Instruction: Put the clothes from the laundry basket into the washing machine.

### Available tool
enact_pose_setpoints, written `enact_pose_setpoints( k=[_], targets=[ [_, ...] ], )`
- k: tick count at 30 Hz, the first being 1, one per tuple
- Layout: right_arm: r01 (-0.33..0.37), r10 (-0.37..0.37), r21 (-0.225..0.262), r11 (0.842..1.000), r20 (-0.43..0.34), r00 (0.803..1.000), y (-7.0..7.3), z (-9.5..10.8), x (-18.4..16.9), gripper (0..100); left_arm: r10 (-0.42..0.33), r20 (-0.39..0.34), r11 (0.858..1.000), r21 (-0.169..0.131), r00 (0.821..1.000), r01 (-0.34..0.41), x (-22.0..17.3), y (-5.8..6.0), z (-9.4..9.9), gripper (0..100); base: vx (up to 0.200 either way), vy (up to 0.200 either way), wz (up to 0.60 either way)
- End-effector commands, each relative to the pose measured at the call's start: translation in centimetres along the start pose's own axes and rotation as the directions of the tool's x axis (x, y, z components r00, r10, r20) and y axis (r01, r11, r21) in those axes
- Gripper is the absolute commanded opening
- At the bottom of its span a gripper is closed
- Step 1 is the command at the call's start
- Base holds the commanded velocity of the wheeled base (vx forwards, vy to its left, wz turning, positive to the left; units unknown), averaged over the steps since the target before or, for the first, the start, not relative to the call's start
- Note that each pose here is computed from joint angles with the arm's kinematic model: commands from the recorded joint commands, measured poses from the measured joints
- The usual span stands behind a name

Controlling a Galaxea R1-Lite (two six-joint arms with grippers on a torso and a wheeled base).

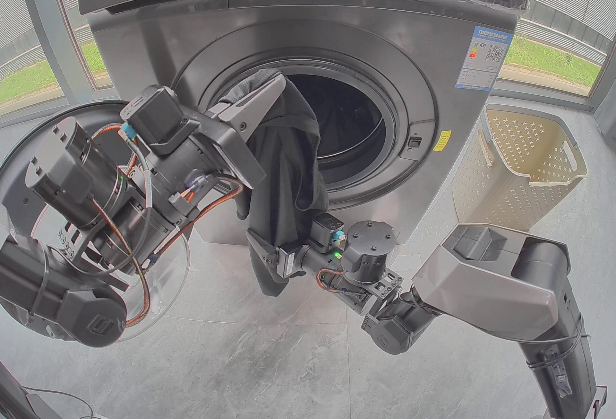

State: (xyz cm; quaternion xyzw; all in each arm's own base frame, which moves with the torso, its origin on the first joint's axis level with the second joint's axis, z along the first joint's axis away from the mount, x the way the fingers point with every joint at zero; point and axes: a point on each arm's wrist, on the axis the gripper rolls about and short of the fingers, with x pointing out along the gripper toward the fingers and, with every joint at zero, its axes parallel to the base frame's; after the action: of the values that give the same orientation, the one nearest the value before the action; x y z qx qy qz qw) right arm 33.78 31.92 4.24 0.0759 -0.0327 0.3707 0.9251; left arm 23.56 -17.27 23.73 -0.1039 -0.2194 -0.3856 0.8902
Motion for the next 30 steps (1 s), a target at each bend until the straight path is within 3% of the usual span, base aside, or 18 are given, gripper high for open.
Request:
enact_pose_setpoints(
  k=[1,4,5,8,14,17,20,24,30],
  targets=[
    [0.01,-0.01,0.006,1.0,0.013,1.0,-0.2,-1.0,1.1,100,0.001,0.013,1.0,0.001,1.0,-0.001,0.1,0.0,0.3,0,0.0,0.0,0.0],
    [0.046,-0.046,0.013,0.999,0.03,0.998,-0.9,-0.9,1.4,100,0.01,0.015,1.0,0.001,1.0,-0.01,0.1,0.2,0.4,0,0.0,0.0,0.0],
    [0.055,-0.055,0.015,0.998,0.034,0.998,-1.2,-0.8,1.4,0,0.013,0.012,1.0,0.002,1.0,-0.013,0.1,0.3,0.3,0,0.0,0.0,0.0],
    [0.076,-0.077,0.024,0.997,0.04,0.996,-2.1,0.1,1.0,0,0.054,0.0,0.998,0.02,0.999,-0.054,-0.1,1.6,0.1,0,0.0,0.0,0.0],
    [0.138,-0.138,0.017,0.99,0.049,0.989,-4.3,4.5,-2.0,0,0.136,-0.034,0.99,0.055,0.99,-0.134,-0.7,4.1,-0.2,0,0.0,0.0,0.0],
    [0.17,-0.17,0.01,0.985,0.049,0.984,-5.5,6.6,-4.0,0,0.17,-0.079,0.984,0.067,0.982,-0.165,-1.3,5.0,-0.7,0,0.0,0.0,0.0],
    [0.181,-0.181,0.002,0.984,0.058,0.982,-6.1,8.2,-5.3,0,0.207,-0.172,0.978,0.071,0.963,-0.198,-2.7,6.0,-1.9,0,0.0,0.0,0.0],
    [0.175,-0.174,0.0,0.985,0.099,0.98,-6.0,10.2,-6.0,0,0.211,-0.269,0.977,0.057,0.94,-0.203,-4.0,6.0,-4.0,0,0.0,0.0,0.0],
    [0.159,-0.157,0.002,0.987,0.132,0.979,-5.3,11.5,-6.0,0,0.212,-0.377,0.977,0.074,0.902,-0.199,-5.1,6.1,-7.0,0,0.0,0.0,0.0]
  ],
)
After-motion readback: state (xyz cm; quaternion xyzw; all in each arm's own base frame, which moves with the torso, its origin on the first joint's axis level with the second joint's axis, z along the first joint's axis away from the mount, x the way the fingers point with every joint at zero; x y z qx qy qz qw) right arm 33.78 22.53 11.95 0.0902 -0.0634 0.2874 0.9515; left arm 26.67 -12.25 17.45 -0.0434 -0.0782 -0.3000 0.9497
